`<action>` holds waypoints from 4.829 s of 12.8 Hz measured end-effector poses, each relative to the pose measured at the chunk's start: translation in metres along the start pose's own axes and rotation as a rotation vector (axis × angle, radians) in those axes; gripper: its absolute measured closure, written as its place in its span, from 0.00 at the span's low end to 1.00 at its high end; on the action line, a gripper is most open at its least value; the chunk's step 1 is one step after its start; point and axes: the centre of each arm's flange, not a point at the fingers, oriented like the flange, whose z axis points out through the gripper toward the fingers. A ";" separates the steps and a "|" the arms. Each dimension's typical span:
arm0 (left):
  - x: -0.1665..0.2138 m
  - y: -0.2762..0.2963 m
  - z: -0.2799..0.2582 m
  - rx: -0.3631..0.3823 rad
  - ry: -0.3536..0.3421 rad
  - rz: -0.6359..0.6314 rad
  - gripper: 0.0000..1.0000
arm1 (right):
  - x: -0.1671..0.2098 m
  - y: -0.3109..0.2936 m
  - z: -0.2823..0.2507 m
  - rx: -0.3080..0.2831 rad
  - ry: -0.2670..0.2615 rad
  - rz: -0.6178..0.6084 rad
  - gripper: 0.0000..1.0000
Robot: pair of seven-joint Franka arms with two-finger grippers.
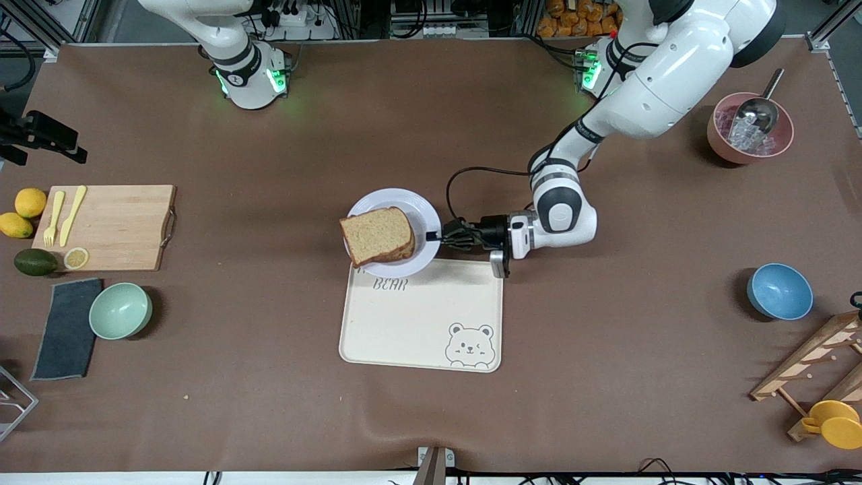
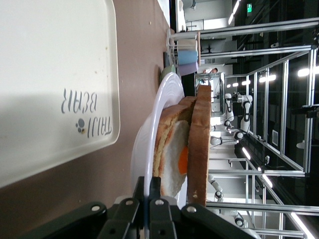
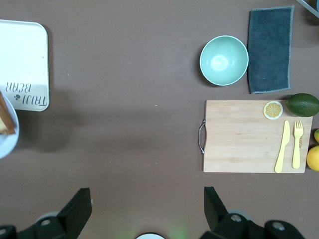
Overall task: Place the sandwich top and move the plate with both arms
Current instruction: 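Slide the plate onto the bear tray with the left gripper, then release the plate rim and pull the left gripper back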
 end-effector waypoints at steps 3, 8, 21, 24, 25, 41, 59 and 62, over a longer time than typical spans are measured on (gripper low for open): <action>0.027 0.014 -0.008 -0.007 0.026 -0.018 0.95 | -0.001 -0.005 0.004 0.008 -0.031 -0.013 0.00; 0.094 0.015 -0.060 0.088 0.048 -0.052 0.95 | 0.000 0.003 -0.002 0.042 0.007 0.002 0.00; 0.128 -0.073 -0.088 0.151 0.100 -0.068 0.95 | 0.006 0.020 -0.008 0.024 0.072 0.029 0.00; 0.124 -0.076 -0.084 0.154 0.090 -0.049 0.95 | 0.005 0.020 -0.009 0.024 0.070 0.033 0.00; 0.124 -0.077 -0.084 0.155 0.087 -0.044 0.95 | 0.005 0.020 -0.009 0.025 0.067 0.045 0.00; 0.143 -0.047 -0.147 0.224 -0.123 -0.109 0.00 | 0.002 0.018 -0.013 -0.014 0.055 0.071 0.00; 0.189 0.213 -0.388 1.018 -0.257 -0.122 0.00 | 0.002 0.011 -0.017 -0.015 0.062 0.059 0.00; 0.173 0.283 -0.417 1.242 -0.218 -0.044 0.00 | 0.002 0.011 -0.019 -0.015 0.066 0.058 0.00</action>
